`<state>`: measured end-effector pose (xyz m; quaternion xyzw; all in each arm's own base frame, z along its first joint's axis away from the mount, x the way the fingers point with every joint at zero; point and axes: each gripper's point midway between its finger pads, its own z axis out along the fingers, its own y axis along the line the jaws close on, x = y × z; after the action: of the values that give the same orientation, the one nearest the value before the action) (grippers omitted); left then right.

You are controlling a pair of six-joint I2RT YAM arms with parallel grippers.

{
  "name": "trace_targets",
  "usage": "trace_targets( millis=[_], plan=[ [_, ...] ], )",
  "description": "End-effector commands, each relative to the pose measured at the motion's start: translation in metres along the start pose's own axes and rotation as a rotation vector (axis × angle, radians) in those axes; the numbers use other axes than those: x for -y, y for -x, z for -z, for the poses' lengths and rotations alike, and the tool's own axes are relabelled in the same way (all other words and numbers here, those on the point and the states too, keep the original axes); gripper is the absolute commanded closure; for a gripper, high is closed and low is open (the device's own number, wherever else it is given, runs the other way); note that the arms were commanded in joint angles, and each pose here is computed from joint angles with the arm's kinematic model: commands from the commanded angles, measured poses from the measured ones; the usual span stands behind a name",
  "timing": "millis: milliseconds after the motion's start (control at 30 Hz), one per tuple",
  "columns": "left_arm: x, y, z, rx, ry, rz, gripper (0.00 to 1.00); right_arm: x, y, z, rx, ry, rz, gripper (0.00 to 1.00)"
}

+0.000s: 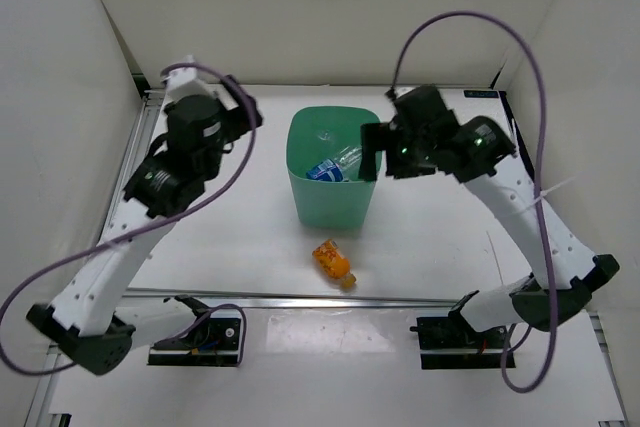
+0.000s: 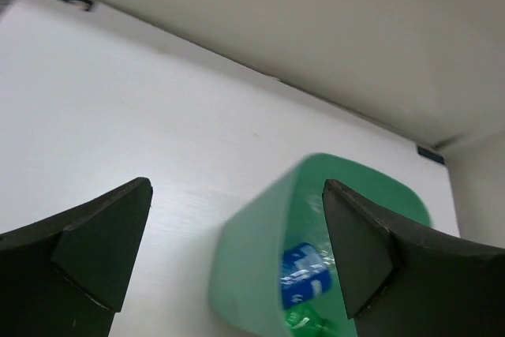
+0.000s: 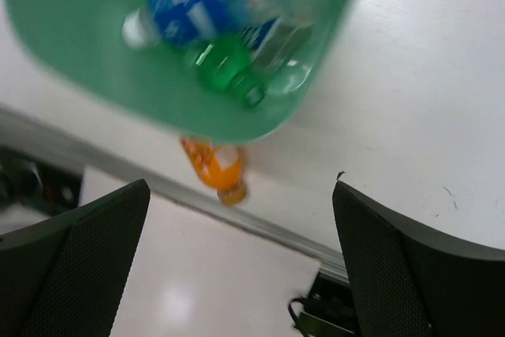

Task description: Put the plastic bottles in the bin

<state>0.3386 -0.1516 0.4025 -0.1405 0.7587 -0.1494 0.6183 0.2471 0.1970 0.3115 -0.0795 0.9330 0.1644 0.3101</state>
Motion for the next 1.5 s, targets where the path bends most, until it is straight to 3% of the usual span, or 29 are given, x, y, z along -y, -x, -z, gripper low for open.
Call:
trace_targets(
  millis=[0,167,333,433,767,1100,1267,1433,1467],
  plan=[
    [-0.074,-0.008,0.019,-0.003,0.219,0.005,0.0,-0.026,-0.018,0.005,0.054,0.022,0.249,0.0],
    [-0.149,-0.057,0.039,-0.117,0.463,0.042,0.0,-0.058,-0.088,-0.012,-0.077,0.073,0.487,0.08],
    [-0.188,-0.086,0.06,-0.157,0.571,0.054,0.0,-0.072,-0.169,-0.034,-0.278,0.137,0.692,0.13],
    [-0.198,-0.105,0.066,-0.209,0.587,0.048,0.0,-0.064,-0.208,-0.062,-0.407,0.085,0.768,0.16],
    [-0.212,-0.14,0.07,-0.31,0.62,0.043,0.0,-0.074,-0.224,-0.116,-0.415,0.036,0.836,0.11],
    [-0.21,-0.152,0.069,-0.394,0.605,-0.014,0.0,-0.079,-0.233,-0.162,-0.436,0.062,0.77,0.02],
    [-0.206,-0.146,0.069,-0.404,0.588,-0.041,0.0,-0.074,-0.242,-0.181,-0.466,0.043,0.759,0.02],
    [-0.21,-0.141,0.075,-0.402,0.595,-0.077,0.0,-0.071,-0.249,-0.183,-0.514,0.067,0.735,0.15],
    [-0.21,-0.141,0.075,-0.402,0.595,-0.077,0.0,-0.072,-0.247,-0.181,-0.514,0.067,0.735,0.22]
  ],
)
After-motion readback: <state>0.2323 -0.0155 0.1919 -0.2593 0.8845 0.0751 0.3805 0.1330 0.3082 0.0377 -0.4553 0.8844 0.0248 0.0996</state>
